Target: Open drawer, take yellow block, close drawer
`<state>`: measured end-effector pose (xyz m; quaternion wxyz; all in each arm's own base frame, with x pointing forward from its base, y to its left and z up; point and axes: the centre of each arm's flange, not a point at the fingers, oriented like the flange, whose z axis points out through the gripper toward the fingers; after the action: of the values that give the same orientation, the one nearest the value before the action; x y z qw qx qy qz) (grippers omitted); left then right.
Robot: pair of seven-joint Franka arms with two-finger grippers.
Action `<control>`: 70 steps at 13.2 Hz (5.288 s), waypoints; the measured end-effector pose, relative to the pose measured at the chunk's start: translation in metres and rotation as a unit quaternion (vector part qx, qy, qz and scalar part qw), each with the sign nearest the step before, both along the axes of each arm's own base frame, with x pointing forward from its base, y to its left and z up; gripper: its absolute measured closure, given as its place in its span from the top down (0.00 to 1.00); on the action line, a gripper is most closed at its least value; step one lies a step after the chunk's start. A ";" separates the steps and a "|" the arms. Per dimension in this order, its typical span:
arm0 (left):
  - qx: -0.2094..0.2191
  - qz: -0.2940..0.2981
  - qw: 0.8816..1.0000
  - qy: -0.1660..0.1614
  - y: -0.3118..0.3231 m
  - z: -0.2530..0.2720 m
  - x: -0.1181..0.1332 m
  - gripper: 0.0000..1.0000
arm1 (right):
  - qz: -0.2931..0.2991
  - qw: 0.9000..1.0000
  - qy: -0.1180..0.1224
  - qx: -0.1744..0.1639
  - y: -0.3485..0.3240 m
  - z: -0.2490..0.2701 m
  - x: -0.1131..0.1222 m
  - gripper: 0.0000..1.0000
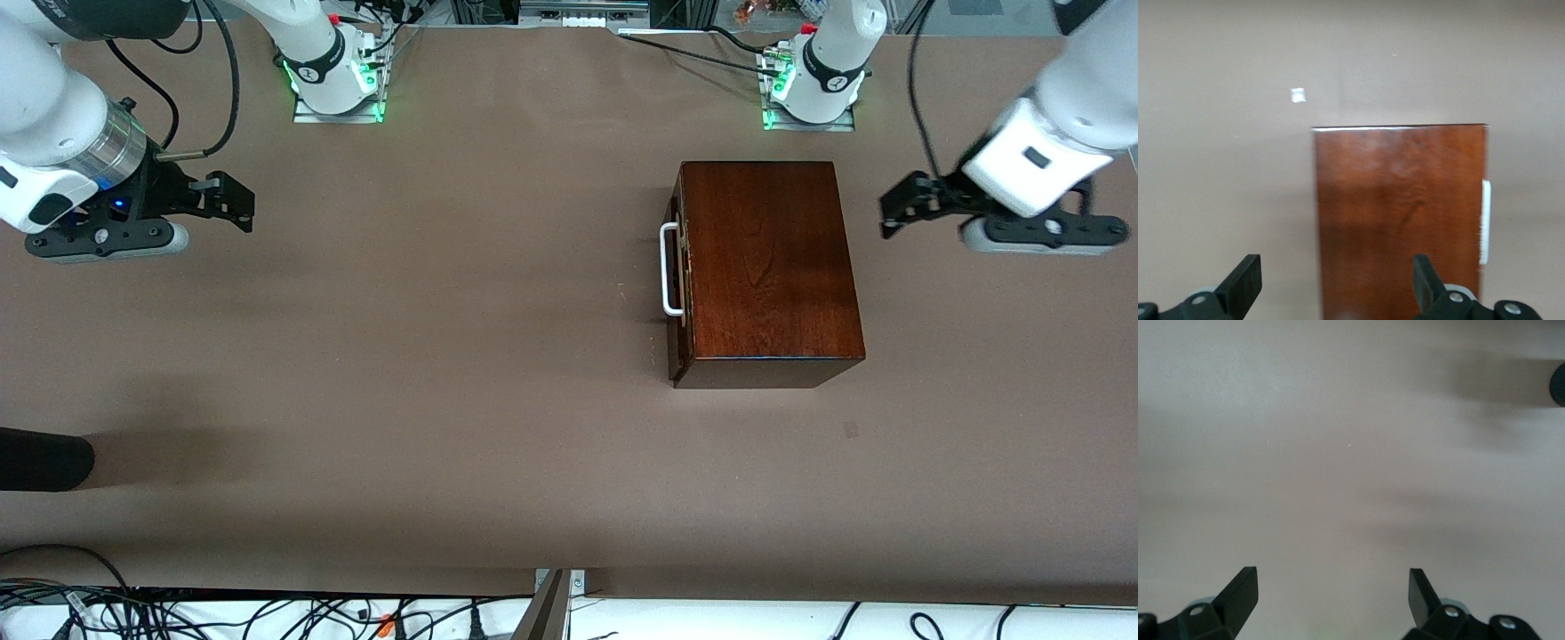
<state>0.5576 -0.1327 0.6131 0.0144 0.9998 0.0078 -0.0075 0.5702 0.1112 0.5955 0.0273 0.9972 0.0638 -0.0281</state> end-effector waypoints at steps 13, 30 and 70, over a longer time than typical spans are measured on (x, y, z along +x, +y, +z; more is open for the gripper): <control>0.131 -0.006 0.991 0.012 -0.318 -0.138 -0.119 1.00 | 0.000 1.000 0.000 0.000 0.000 0.000 0.000 1.00; 0.200 -0.056 0.978 0.032 -0.327 -0.318 -0.081 1.00 | -0.001 1.000 -0.001 0.000 -0.001 0.001 0.000 1.00; 0.098 -0.024 0.995 -0.006 -0.426 -0.323 -0.079 1.00 | -0.003 1.000 0.000 0.000 -0.003 0.001 0.000 1.00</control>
<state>0.4782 -0.5584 0.2901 -0.0836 0.9964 -0.0155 -0.0012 0.5705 0.1080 0.5963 0.0275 0.9974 0.0608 -0.0285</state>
